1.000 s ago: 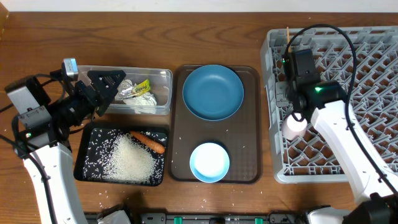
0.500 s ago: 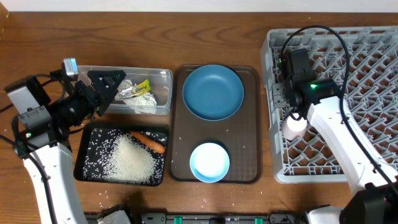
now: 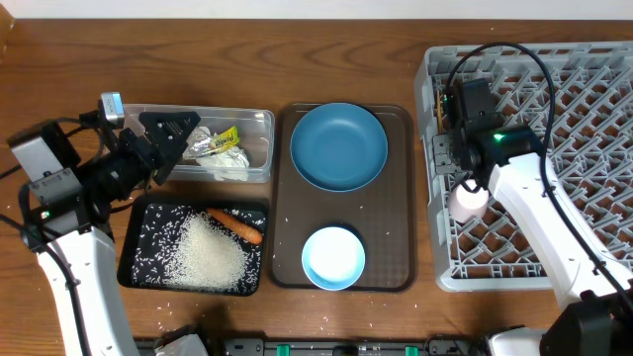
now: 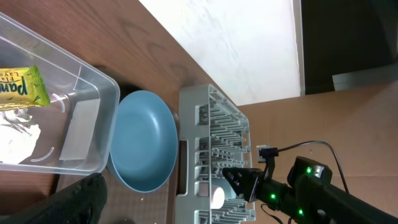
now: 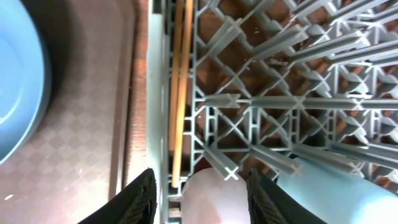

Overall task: Sort waste into correct bins and load items into the dishwasher rack
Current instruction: 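Move the right gripper down to the light-blue bowl on the tray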

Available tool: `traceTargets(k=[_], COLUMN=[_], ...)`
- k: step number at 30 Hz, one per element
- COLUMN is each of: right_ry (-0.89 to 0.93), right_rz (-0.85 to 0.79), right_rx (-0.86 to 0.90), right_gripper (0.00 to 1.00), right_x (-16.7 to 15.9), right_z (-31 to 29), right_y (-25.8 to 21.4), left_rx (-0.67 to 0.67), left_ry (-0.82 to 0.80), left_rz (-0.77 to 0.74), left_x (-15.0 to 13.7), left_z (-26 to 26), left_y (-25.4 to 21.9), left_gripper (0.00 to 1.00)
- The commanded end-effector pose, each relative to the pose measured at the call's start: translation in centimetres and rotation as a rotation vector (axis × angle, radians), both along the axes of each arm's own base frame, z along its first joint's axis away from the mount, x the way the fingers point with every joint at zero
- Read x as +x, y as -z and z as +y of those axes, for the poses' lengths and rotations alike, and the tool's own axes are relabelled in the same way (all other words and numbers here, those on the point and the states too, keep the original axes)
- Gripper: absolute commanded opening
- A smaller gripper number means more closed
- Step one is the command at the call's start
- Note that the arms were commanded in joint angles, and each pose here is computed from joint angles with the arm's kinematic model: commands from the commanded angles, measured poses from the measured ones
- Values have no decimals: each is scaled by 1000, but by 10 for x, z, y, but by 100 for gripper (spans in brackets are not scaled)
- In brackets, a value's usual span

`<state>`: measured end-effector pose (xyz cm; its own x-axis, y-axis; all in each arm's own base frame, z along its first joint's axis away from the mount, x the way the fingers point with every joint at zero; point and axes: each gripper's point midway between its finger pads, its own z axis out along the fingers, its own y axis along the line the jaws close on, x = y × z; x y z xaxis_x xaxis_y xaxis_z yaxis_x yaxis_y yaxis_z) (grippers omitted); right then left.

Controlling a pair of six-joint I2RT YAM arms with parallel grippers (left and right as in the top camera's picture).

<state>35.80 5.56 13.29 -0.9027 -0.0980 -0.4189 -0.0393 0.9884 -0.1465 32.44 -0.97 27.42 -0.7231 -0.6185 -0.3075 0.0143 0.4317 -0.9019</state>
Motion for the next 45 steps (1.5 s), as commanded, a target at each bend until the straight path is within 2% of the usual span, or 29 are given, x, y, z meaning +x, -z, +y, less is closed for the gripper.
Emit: traceTargets(k=[1, 5, 12, 16, 24, 29, 37, 45], right_ry=[-28, -87, -252, -249, -441, -511, -516, -603], right_rz=[34, 64, 191, 258, 348, 356, 234, 166], right_rx=[78, 205, 601, 671, 641, 525, 294, 195], right_gripper=[46, 46, 46, 46, 45, 43, 44, 43], right_x=[-4, -9, -41, -58, -113, -148, -187, -213], right_z=[12, 37, 115, 138, 203, 232, 257, 287], right_y=[6, 7, -8, -11, -10, -1, 14, 37], left_rx=[1, 1, 1, 1, 1, 1, 1, 1], left_ry=[-9, -9, -9, -9, -9, -9, -9, -9], left_rz=[-6, -6, -6, -6, -6, -6, -6, -6], left_x=[0, 0, 0, 0, 0, 0, 0, 0], left_z=[2, 2, 2, 2, 2, 2, 2, 2], left_y=[-4, -4, -4, -4, -4, -4, -4, -4], left_gripper=[98, 98, 99, 99, 99, 99, 98, 99])
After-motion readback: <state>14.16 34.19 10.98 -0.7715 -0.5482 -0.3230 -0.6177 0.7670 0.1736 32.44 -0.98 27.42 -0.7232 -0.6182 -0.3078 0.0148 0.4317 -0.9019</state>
